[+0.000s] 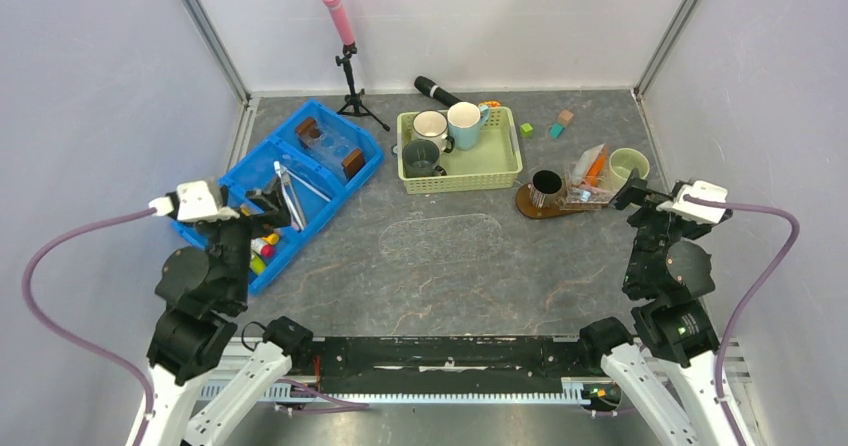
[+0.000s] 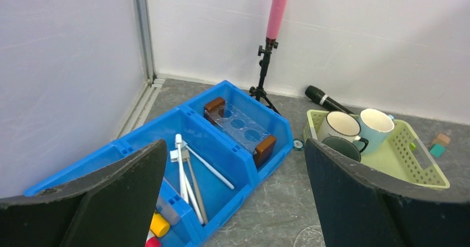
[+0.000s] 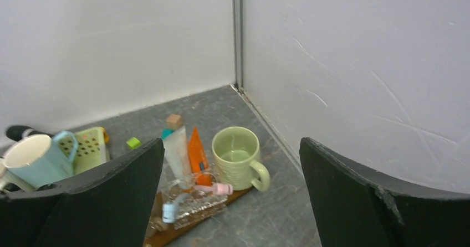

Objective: Prepare toiletry sets of a toothbrush and toothpaste on the tray

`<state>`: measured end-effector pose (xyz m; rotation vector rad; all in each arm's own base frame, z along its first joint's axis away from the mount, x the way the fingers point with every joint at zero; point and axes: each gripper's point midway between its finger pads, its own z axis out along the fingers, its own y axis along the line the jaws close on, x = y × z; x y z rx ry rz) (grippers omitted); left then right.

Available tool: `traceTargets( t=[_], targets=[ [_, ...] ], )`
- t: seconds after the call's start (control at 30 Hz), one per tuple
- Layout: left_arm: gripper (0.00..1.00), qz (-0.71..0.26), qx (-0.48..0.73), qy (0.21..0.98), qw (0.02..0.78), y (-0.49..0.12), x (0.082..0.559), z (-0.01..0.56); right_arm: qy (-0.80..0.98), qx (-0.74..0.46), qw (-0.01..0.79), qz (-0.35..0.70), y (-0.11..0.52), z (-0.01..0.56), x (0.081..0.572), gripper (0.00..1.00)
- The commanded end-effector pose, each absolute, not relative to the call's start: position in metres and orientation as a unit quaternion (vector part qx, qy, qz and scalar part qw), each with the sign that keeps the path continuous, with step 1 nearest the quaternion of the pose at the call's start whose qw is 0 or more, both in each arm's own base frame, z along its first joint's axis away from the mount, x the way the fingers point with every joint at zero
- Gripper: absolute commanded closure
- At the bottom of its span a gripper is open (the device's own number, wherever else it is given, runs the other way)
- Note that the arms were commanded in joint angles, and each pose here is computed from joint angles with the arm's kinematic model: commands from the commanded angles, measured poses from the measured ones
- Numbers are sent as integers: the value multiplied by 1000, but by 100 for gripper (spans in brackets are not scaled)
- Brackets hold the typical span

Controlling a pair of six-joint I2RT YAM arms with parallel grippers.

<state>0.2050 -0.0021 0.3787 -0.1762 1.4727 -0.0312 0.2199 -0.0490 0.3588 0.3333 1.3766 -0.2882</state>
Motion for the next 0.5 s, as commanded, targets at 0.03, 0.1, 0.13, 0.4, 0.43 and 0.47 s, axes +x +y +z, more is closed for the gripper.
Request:
traceTargets(
  t=[0.03,0.1,0.13,0.4,0.43,0.47],
  targets=[
    [0,16,-98,638,763,26,178,386,621,140,752,-170,-61,348,207,2],
    [0,23,-96,628,772,31,172,384,613,155,756,-171,-66,346,201,2],
    [0,21,-99,624,775,32,169,382,610,158,757,-172,-67,345,200,2],
    [0,19,-110,607,787,41,158,378,591,188,764,-177,-77,340,189,2],
    [0,23,-112,607,786,42,157,377,591,188,764,-177,-77,340,189,2],
    [0,25,-113,607,786,43,157,378,591,187,764,-177,-77,340,189,2]
  ],
)
